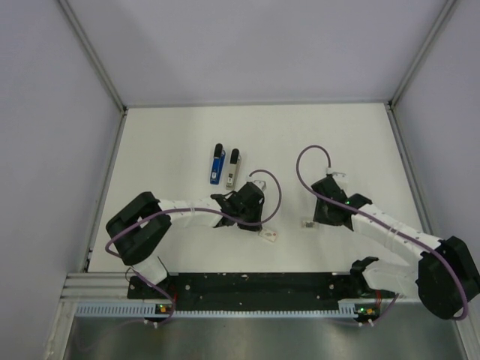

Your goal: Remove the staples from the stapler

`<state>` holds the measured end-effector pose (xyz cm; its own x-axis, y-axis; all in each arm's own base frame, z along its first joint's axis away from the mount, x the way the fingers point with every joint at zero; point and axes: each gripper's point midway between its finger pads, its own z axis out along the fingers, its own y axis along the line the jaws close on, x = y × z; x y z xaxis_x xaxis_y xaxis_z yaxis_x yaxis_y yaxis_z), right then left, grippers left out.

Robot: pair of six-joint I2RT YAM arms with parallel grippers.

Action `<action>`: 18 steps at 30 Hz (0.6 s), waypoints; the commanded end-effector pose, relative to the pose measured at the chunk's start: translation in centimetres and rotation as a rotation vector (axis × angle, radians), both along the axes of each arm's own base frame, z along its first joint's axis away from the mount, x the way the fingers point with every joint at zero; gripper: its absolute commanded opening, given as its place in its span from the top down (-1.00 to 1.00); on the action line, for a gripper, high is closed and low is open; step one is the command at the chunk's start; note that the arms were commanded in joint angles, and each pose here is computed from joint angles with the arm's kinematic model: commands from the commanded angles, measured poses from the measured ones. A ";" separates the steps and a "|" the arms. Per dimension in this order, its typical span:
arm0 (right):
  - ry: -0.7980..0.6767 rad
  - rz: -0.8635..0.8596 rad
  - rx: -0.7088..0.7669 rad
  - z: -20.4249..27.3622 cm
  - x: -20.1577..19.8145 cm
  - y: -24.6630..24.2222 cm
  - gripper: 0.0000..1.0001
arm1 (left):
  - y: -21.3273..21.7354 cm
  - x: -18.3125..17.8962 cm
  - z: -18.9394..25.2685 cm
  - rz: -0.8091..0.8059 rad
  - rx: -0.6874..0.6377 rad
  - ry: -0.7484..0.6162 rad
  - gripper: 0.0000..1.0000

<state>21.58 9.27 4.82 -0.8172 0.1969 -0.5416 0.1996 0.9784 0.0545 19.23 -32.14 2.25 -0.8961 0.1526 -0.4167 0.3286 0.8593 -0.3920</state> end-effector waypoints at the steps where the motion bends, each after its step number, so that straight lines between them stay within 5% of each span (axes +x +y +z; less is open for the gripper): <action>1: -0.003 0.033 0.057 0.2 0.8 1.4 0.34 | -0.5 0.4 1.3 0.005 -0.050 -0.031 0.92; 18: 0.011 0.045 0.064 -0.7 0.1 1.3 0.47 | -0.8 0.5 1.2 -0.001 -0.049 -0.024 0.92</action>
